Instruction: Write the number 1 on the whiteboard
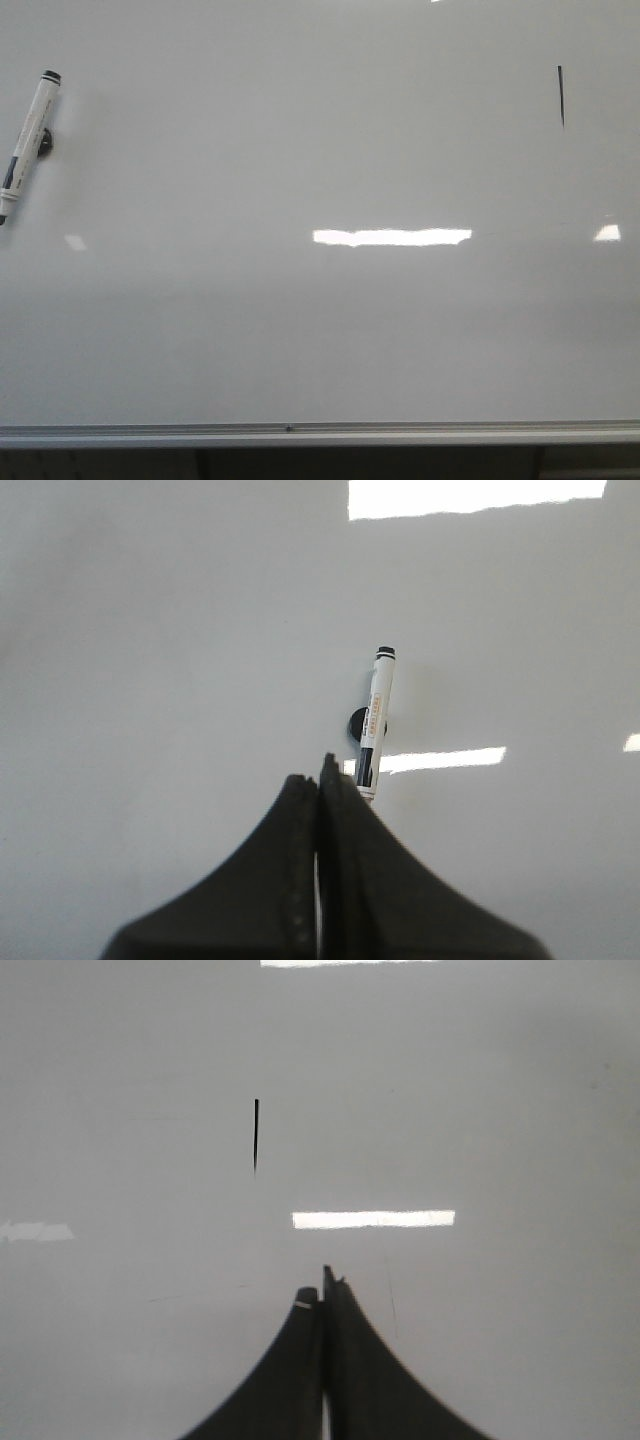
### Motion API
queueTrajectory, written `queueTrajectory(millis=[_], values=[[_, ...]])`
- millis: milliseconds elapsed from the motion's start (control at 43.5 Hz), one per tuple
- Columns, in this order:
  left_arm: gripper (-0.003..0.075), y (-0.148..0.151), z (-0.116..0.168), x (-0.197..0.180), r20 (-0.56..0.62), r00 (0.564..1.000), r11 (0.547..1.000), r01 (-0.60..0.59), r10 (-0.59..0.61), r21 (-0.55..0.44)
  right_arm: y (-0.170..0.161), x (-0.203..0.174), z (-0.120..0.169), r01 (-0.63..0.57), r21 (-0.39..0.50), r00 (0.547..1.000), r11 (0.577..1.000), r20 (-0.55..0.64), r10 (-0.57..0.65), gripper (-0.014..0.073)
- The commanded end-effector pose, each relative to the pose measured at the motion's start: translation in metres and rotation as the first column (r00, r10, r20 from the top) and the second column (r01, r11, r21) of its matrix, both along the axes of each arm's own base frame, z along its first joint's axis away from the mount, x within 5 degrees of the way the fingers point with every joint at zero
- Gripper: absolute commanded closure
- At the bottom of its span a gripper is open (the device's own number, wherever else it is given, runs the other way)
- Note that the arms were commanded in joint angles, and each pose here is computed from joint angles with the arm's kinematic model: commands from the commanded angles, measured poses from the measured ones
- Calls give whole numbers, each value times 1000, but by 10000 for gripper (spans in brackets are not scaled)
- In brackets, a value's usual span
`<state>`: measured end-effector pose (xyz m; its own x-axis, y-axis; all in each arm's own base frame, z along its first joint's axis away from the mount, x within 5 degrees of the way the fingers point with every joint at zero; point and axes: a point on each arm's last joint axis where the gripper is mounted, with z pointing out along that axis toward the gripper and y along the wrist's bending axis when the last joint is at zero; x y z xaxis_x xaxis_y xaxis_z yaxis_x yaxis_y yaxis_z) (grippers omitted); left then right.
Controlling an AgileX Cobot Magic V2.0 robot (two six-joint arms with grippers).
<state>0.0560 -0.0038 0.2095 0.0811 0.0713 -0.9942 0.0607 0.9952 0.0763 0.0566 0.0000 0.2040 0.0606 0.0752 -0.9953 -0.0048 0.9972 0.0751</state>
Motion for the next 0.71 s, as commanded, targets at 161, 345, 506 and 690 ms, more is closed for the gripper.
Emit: queueTrajectory(millis=[161, 345, 506, 690], values=[[741, 0, 0, -1, 72, 997, 1000, -4, 5, -7, 0, -4, 15, 4, -14, 993, 1000, 115, -2, 663], [741, 0, 0, -1, 72, 997, 1000, -4, 5, -7, 0, -4, 15, 4, -14, 993, 1000, 115, -2, 663], [741, 1, 0, -1, 72, 997, 1000, -13, 14, -7, 0, -4, 15, 4, -14, 993, 1000, 115, -2, 663], [741, 2, 0, -1, 72, 997, 999, -38, 39, -7, 0, -4, 15, 4, -14, 994, 1000, 114, -2, 663]])
